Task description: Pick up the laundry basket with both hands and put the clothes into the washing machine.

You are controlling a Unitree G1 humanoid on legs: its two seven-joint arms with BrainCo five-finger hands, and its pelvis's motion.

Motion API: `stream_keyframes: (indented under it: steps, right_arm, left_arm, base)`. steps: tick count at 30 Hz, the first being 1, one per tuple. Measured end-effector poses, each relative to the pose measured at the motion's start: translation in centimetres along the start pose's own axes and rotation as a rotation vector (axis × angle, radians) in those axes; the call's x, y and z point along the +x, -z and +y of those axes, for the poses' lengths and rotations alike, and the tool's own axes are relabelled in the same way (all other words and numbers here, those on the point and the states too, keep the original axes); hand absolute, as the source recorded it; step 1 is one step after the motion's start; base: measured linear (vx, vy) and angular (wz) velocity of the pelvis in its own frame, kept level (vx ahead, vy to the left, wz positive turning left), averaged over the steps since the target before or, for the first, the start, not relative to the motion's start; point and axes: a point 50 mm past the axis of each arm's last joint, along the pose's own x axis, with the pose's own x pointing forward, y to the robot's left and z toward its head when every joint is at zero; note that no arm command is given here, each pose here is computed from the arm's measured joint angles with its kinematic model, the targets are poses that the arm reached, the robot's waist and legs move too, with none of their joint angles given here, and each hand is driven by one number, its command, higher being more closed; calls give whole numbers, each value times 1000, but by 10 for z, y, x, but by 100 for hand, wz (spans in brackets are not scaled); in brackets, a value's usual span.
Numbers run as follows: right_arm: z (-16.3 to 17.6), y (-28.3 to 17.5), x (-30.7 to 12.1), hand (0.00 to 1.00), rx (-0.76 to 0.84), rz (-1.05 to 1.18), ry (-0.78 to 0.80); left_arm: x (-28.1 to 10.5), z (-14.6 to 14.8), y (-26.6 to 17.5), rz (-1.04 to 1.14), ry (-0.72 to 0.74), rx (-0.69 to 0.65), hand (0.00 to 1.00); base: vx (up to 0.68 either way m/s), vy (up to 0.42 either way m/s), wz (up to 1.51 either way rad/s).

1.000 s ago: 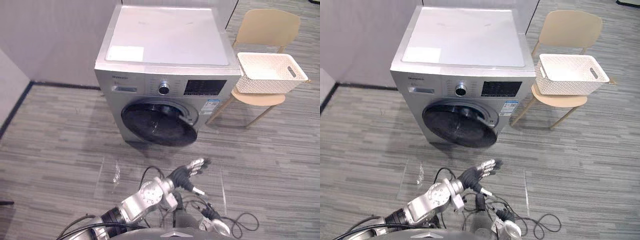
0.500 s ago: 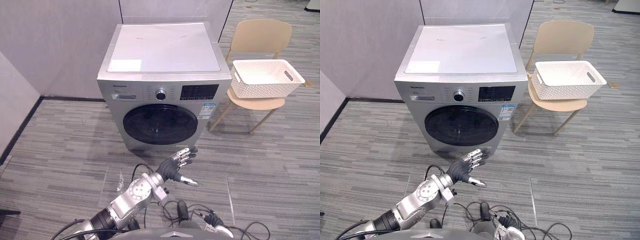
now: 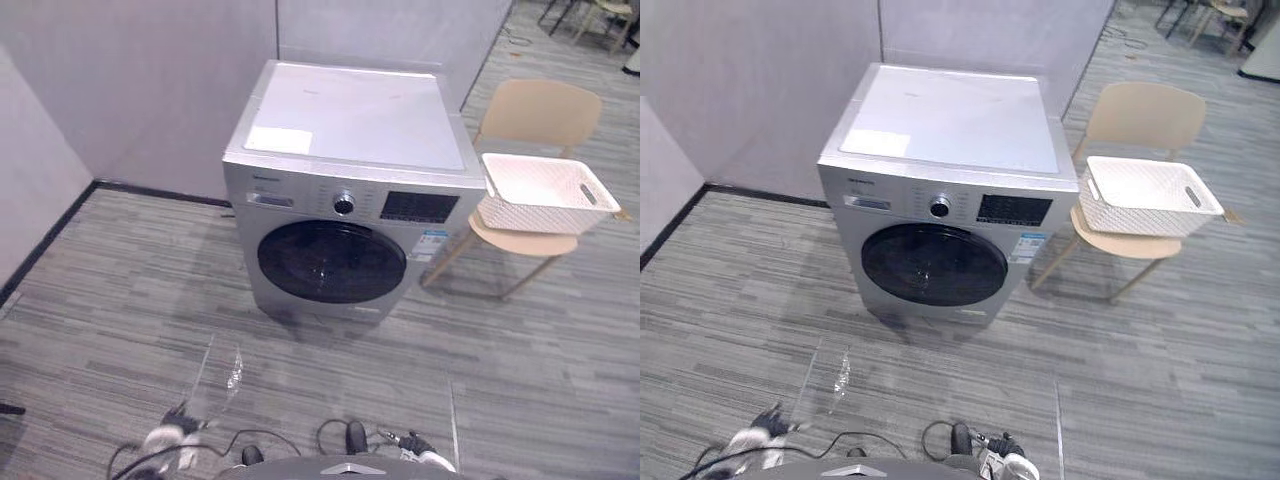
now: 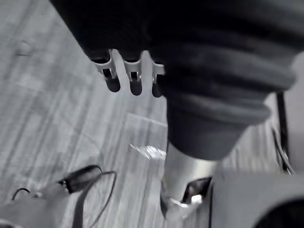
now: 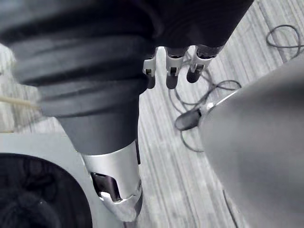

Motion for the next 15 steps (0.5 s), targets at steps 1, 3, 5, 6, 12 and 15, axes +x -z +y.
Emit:
stream_keyframes:
  steps: [1, 3, 5, 6, 12, 15]
  right_arm:
    - [-1, -1, 0, 0, -1, -2, 3]
    - [-5, -4, 1, 0, 12, -3, 18]
    - [-16, -2, 0, 0, 47, 3, 50]
    - [-19, -1, 0, 0, 59, 1, 60]
    - [7, -8, -3, 0, 90, -60, -16]
    - [5, -8, -3, 0, 121, -61, -2]
  left_arm:
    - [-1, 1, 7, 18, -5, -10, 0]
    - [-5, -10, 23, 58, 25, -38, 0]
    - [-8, -22, 28, 72, 61, -60, 0]
    - [-8, -23, 29, 72, 62, -73, 0]
    - [-7, -23, 14, 4, 53, -104, 0]
    - [-8, -26, 12, -3, 58, -93, 0]
  base:
    - [32, 48, 43]
    - [93, 133, 93]
    - [71, 137, 113]
    - [52, 181, 138]
    - [170, 140, 125]
    - [293, 16, 81]
